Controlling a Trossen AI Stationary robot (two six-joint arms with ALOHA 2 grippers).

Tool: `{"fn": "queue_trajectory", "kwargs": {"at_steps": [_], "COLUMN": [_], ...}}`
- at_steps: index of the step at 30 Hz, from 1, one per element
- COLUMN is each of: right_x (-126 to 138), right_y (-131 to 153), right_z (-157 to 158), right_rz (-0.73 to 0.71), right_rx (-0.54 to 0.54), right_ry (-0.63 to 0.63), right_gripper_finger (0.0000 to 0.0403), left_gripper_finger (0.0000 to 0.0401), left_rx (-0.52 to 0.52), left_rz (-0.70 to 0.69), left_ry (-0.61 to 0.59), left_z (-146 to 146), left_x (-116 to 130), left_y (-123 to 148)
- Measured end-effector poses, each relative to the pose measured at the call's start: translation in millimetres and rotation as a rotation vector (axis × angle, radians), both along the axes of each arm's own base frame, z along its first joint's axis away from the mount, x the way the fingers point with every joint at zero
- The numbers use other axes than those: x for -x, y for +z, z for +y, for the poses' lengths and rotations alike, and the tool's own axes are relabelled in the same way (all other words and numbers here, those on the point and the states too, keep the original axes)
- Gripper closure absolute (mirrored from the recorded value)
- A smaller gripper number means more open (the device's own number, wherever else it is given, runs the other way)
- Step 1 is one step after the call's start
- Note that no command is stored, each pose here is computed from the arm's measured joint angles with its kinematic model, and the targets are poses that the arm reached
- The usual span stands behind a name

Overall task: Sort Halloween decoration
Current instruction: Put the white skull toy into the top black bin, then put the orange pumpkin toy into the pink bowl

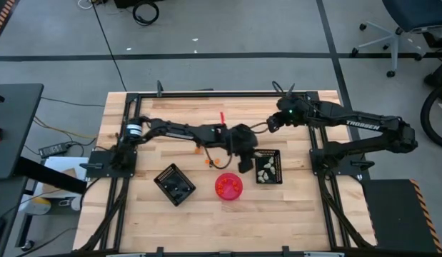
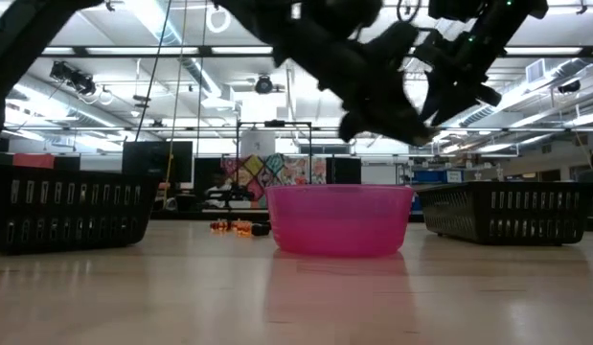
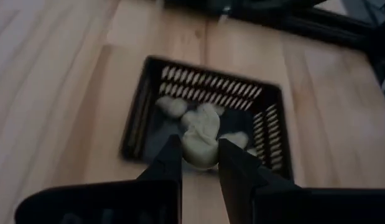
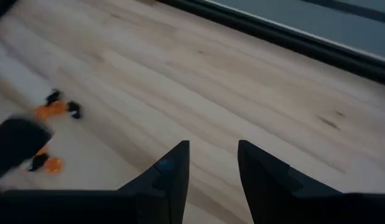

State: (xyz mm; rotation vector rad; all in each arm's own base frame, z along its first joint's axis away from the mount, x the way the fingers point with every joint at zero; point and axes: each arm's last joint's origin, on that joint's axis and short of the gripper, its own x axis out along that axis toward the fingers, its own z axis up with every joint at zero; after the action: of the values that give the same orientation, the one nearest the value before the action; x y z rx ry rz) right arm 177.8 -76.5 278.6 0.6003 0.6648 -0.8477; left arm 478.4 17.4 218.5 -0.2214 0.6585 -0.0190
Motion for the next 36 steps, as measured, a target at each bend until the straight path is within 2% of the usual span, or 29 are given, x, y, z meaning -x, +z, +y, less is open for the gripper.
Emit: {"fn": "queue_trajectory", "kwargs": {"at_steps": [3,7,11,16,19,26,29,31,33,36], "right_x": [6,11,12,13,13,12,11,11,11,10], "right_y": [1,4,5,6,7,8,9,9,9,8], "right_z": [-5,-7,-8,-10,-11,-15,-15,-15,-15,-15], "right_rz": [0.005,0.002,0.012,0.011,0.019,0.02,0.014,0.018,0.032,0.058], "right_rx": [-0.001,0.008,0.031,0.042,0.061,0.086,0.105,0.116,0.123,0.143], "right_ry": [-0.03,-0.001,0.015,0.014,0.035,0.046,0.063,0.09,0.123,0.162], "right_gripper_finger": [0.0263,0.0263,0.0263,0.0263,0.0263,0.0263,0.0263,0.0263,0.0263,0.0263], "left_gripper_finger": [0.0347,0.0347,0.0347,0.0346,0.0323,0.023,0.0213,0.0214,0.0224,0.0247], "left_rx": [0.01,0.032,0.036,0.046,0.047,0.048,0.047,0.006,-0.088,-0.198], "left_rz": [-0.012,-0.006,-0.016,0.039,0.025,0.033,0.082,0.131,0.186,0.233], "left_ry": [-0.007,-0.001,0.004,0.017,-0.021,-0.033,-0.011,0.018,0.023,-0.015], "left_z": [-6,-8,-7,-3,-3,-2,5,9,11,11], "left_x": [-20,-35,-39,-40,-41,-42,-36,-27,-17,-6], "left_y": [-4,-9,-11,-29,-29,-32,-28,-19,-8,7]}}
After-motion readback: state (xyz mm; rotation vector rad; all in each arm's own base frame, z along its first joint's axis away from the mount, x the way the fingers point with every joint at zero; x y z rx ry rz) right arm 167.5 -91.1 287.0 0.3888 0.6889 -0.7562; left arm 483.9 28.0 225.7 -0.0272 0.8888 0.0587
